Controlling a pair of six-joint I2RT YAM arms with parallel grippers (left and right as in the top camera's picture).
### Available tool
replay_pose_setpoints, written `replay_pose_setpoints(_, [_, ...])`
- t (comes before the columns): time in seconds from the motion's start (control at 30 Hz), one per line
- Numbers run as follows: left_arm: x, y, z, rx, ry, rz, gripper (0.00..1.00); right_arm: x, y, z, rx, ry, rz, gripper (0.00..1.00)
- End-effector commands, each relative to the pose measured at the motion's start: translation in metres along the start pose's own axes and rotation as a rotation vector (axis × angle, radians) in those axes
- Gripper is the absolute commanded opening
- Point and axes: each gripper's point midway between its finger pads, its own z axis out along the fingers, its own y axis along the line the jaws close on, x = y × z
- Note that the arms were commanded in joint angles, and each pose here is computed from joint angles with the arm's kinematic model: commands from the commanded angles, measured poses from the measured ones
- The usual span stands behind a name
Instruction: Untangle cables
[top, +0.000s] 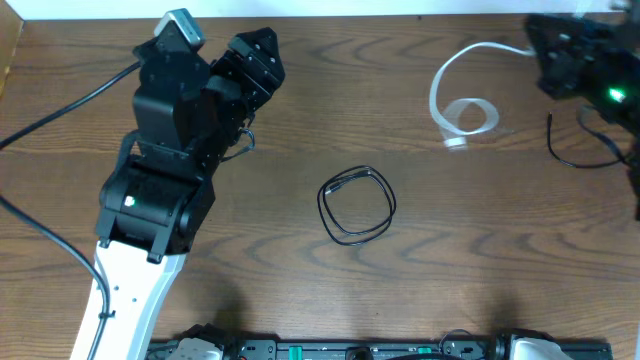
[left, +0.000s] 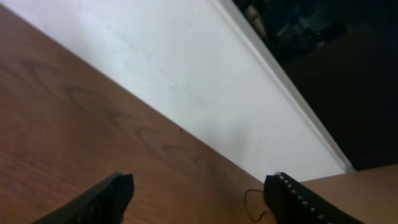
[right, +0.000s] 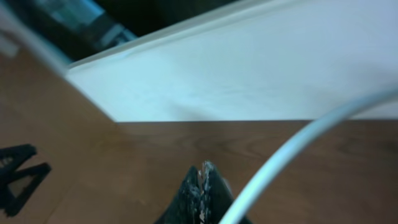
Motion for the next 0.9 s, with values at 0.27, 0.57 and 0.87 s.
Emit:
replay_pose_setpoints(0.27, [0.018, 0.026, 0.013, -0.103, 0.078, 0.104, 0.75, -0.002, -0.148, -0.054, 0.393, -0.032, 0.257, 0.01])
replay_pose_setpoints(0.57, [0.029, 0.035, 0.012, -0.134, 0.129, 0.113, 0.75, -0.029, -0.251, -0.097, 0.595, -0.123, 0.346, 0.01])
replay_pose_setpoints(0.87, [0.041, 0.034, 0.014, -0.113, 0.193, 0.123, 0.75, -0.063, -0.323, -0.128, 0.822, -0.172, 0.373, 0.01])
